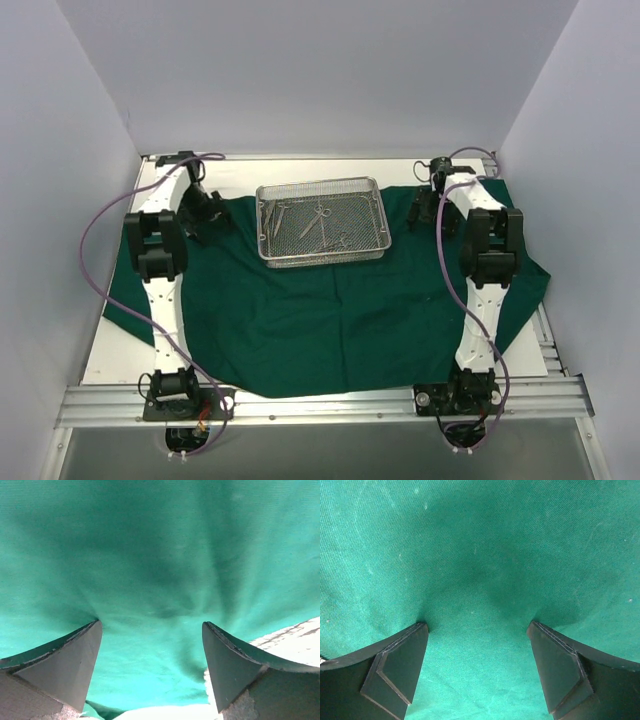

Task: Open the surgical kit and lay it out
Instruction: Smooth out the surgical kit at the center of the board.

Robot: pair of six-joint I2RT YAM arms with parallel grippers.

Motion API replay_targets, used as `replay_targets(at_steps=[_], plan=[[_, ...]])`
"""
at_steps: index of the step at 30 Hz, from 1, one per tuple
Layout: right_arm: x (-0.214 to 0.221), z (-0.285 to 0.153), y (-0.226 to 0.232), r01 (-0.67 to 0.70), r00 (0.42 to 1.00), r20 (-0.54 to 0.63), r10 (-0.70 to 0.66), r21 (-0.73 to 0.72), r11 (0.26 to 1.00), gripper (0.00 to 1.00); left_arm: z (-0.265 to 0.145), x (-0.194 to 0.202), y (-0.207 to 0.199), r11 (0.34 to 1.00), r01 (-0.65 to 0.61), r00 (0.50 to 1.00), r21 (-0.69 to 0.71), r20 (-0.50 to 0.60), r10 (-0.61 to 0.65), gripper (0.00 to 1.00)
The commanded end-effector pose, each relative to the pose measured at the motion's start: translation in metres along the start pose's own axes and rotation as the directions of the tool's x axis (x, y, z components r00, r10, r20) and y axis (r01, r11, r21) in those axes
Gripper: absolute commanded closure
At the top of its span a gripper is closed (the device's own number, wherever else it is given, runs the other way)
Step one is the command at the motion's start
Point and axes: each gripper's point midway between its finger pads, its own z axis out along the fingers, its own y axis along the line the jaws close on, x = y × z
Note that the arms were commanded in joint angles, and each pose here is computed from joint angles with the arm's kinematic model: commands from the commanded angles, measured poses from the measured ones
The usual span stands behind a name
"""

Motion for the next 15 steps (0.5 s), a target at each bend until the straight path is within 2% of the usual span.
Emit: replay_targets(at_steps=[1,4,8,11,12,13,14,15], plan=[[0.003,-0.005,-0.012,0.014,0.999,-0.038,-0.012,0.050,0.999,0.15,-0.058,-0.044,0.021,0.996,0.064,0.964,0.055,0.255,-0.076,0.09],[-0.004,-0.033,0.015,0.072,0.997,0.014,-0.072,0.011,0.997,0.15,-0.102,-0.065,0.029,0.995,0.074,0.912,0.074,0.399,-0.097,0.06],[0.000,-0.059,0.032,0.111,0.992,0.059,-0.109,-0.031,0.993,0.15,-0.133,-0.094,0.041,0.997,0.069,0.847,0.039,0.526,-0.079,0.04],[0.015,-0.073,0.043,0.140,0.989,0.065,-0.135,-0.087,0.986,0.15,-0.138,-0.120,0.045,1.000,0.018,0.822,0.019,0.568,-0.026,0.04],[0.017,-0.076,0.051,0.148,0.988,0.071,-0.140,-0.125,0.981,0.15,-0.118,-0.125,0.045,1.000,-0.007,0.847,0.006,0.532,0.003,0.04],[0.026,-0.079,0.050,0.152,0.987,0.065,-0.144,-0.138,0.979,0.15,-0.114,-0.131,0.047,1.000,-0.027,0.848,-0.004,0.530,0.025,0.04],[0.030,-0.080,0.053,0.152,0.987,0.065,-0.144,-0.155,0.976,0.15,-0.128,-0.143,0.041,0.994,-0.104,0.816,-0.018,0.570,0.096,0.04],[0.034,-0.081,0.059,0.155,0.987,0.064,-0.146,-0.190,0.969,0.15,-0.105,-0.146,0.041,0.989,-0.144,0.836,-0.029,0.530,0.138,0.05]])
